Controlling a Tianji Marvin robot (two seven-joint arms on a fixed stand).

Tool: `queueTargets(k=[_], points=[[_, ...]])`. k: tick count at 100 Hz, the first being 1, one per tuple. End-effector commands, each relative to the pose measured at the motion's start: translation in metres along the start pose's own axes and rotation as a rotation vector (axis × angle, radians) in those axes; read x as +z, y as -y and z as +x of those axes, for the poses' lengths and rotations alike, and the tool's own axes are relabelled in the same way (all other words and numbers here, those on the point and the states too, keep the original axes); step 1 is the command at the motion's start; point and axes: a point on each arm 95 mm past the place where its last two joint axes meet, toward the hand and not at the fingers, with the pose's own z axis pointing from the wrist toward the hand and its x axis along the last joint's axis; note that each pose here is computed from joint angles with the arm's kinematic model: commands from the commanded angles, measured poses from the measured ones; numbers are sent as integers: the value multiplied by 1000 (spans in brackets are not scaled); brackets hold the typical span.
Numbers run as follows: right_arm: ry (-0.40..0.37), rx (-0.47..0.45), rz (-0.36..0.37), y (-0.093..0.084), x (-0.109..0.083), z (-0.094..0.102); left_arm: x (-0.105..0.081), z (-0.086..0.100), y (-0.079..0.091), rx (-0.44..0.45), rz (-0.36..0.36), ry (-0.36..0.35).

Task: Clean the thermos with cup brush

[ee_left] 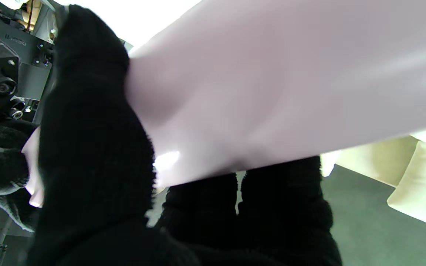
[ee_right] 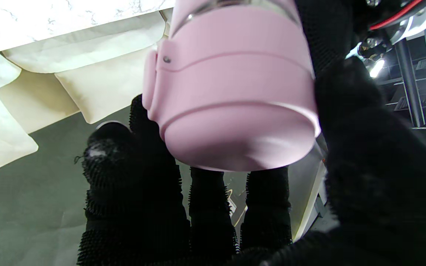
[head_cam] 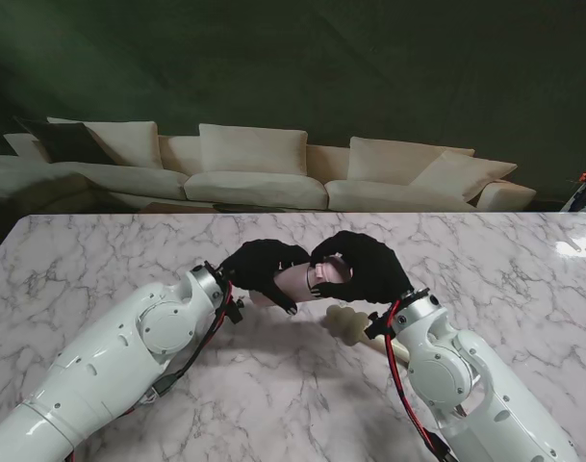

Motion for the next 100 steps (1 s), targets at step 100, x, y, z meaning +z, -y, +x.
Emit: queueTargets(k=[100], points=[[286,112,-48,30,4,21,9,6,5,-4,10,-3]])
